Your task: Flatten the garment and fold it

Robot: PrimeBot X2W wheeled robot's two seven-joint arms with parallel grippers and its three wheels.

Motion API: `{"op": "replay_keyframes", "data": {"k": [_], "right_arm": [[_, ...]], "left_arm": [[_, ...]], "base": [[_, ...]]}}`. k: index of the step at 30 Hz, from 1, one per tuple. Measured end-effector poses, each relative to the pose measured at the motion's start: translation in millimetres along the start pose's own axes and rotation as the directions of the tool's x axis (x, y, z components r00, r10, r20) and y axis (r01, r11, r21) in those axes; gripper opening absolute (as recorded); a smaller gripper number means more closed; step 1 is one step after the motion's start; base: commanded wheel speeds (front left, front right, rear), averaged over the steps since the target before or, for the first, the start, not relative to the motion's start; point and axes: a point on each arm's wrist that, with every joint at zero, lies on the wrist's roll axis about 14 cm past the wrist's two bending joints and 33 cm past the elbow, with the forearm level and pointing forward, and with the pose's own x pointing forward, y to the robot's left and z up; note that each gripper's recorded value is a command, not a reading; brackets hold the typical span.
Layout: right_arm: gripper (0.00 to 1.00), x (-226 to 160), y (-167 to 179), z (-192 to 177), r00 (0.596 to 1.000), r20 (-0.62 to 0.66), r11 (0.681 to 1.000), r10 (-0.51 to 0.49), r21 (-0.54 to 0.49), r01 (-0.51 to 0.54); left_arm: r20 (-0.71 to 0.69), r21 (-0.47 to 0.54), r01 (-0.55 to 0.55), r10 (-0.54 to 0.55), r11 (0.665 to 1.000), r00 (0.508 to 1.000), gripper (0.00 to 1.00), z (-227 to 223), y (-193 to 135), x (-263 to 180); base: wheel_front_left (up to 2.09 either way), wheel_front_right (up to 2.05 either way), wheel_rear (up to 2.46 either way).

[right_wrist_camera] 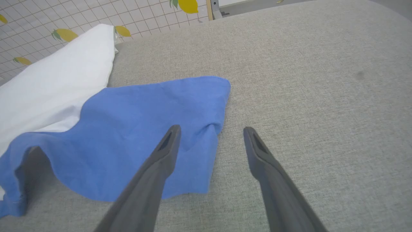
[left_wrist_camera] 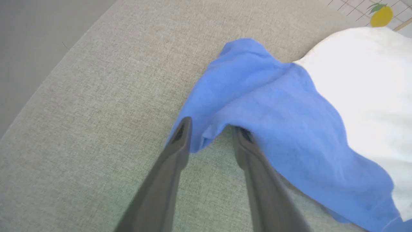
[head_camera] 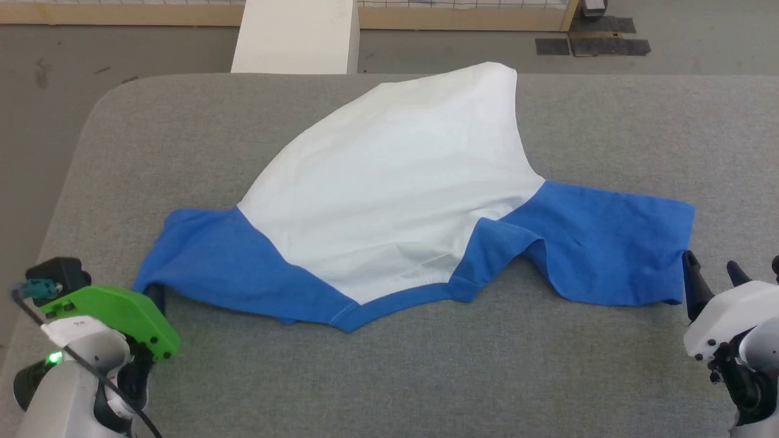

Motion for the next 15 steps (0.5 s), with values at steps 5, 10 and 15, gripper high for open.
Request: {"op": "replay_keyframes", "data": {"k": [5,10,15], "right_arm": [[1.00,-3.2,18.0,12.7,0.998,0.030,0.998,0.049,-0.034,-0.048],[1.00,-4.6,61.5,17.9,0.987,0.010,0.980,0.159,-0.123,-0.156],[1.00,-7.3,108.9,-6.8,0.957,-0.135,0.924,0.257,-0.255,-0.284]], "left_arm": [[0.303,0.027,0.046,-0.052,0.999,0.952,1.00,52.0,-16.2,-20.5],[0.532,0.196,0.089,-0.182,0.976,0.827,1.00,72.1,-39.2,-51.3],[0.500,0.279,0.148,-0.275,0.949,0.821,1.00,43.3,-56.3,-55.1]], "base": [[0.00,0.00,0.00],[0.00,0.00,0.00],[0.00,0.00,0.00]]}}
